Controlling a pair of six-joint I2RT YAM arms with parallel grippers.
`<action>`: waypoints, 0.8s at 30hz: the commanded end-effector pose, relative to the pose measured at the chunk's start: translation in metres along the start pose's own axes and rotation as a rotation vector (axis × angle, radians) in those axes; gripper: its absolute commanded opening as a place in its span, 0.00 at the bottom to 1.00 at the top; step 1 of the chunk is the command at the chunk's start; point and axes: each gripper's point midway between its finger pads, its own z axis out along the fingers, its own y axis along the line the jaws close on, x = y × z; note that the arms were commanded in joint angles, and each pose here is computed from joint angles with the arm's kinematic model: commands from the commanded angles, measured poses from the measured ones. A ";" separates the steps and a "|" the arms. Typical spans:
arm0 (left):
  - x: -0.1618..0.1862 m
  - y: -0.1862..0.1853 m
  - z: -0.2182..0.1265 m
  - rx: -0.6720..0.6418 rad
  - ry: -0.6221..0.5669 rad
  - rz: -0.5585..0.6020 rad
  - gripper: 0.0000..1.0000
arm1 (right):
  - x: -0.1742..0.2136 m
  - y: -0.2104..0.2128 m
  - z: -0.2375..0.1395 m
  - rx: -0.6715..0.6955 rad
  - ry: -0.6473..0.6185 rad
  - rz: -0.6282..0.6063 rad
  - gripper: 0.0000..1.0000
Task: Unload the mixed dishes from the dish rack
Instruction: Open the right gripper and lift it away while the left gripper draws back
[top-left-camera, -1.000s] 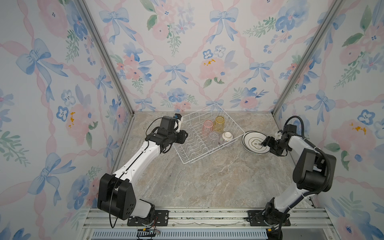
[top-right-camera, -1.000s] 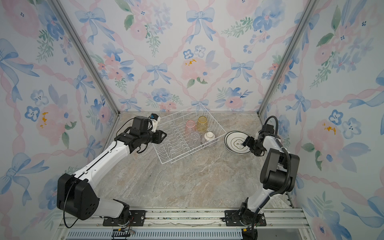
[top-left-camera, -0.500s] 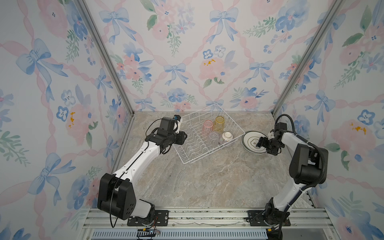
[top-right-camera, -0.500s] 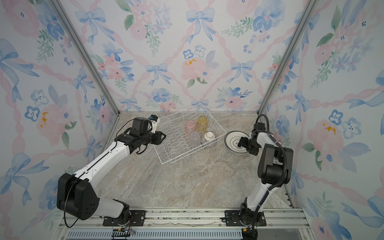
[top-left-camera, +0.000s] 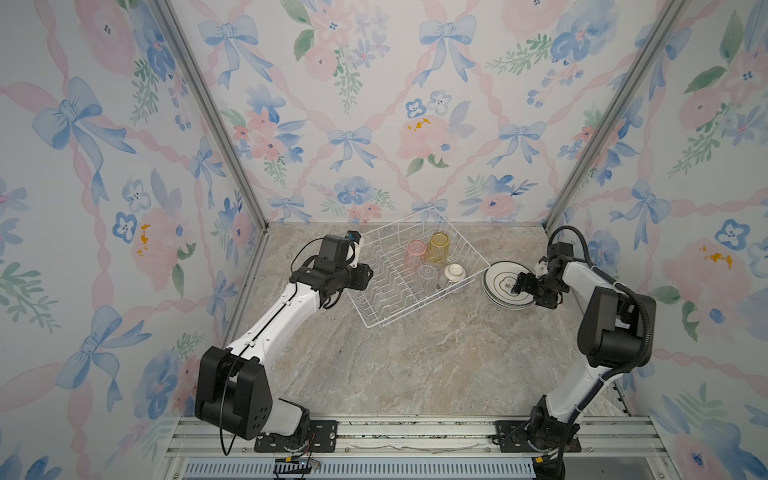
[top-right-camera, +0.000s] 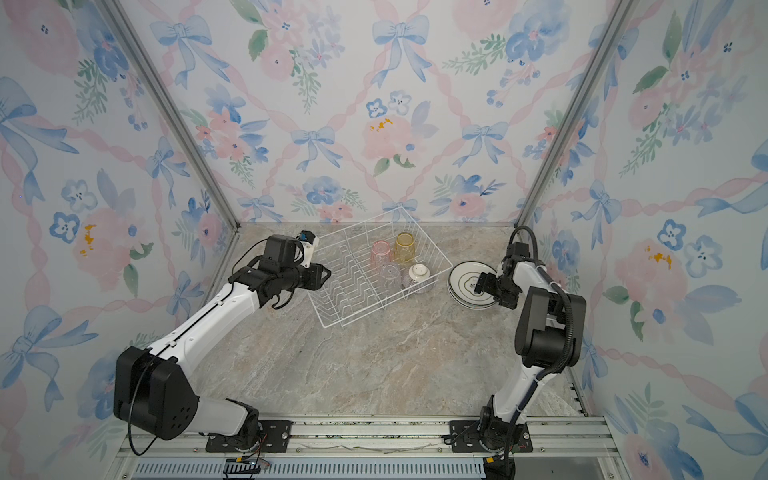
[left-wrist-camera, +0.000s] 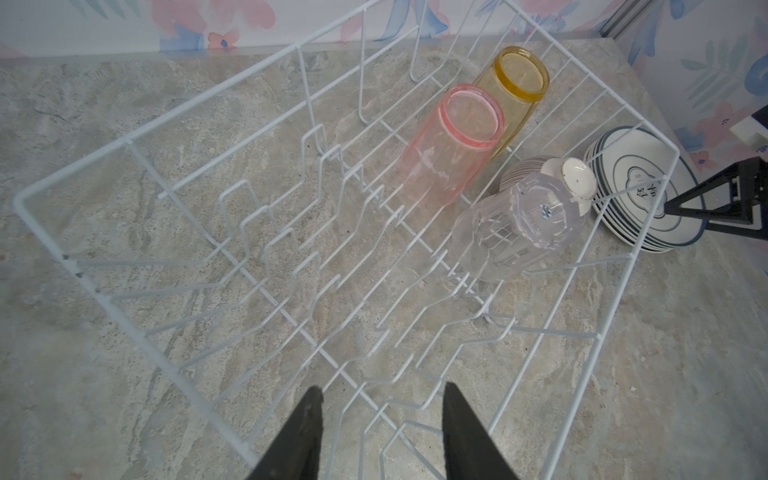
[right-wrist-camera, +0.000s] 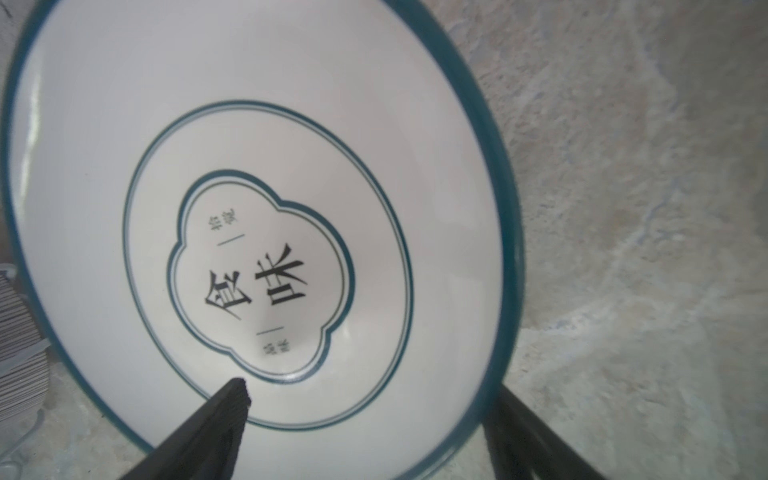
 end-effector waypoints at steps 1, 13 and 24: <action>0.010 0.013 -0.008 -0.060 0.023 0.004 0.44 | 0.006 -0.025 -0.029 0.069 -0.037 0.032 0.90; 0.048 0.051 -0.020 -0.201 0.109 -0.110 0.39 | -0.004 0.045 -0.140 -0.146 -0.284 -0.159 0.84; 0.081 0.056 -0.023 -0.220 0.162 -0.174 0.45 | -0.017 0.150 -0.107 -0.347 -0.190 -0.405 0.83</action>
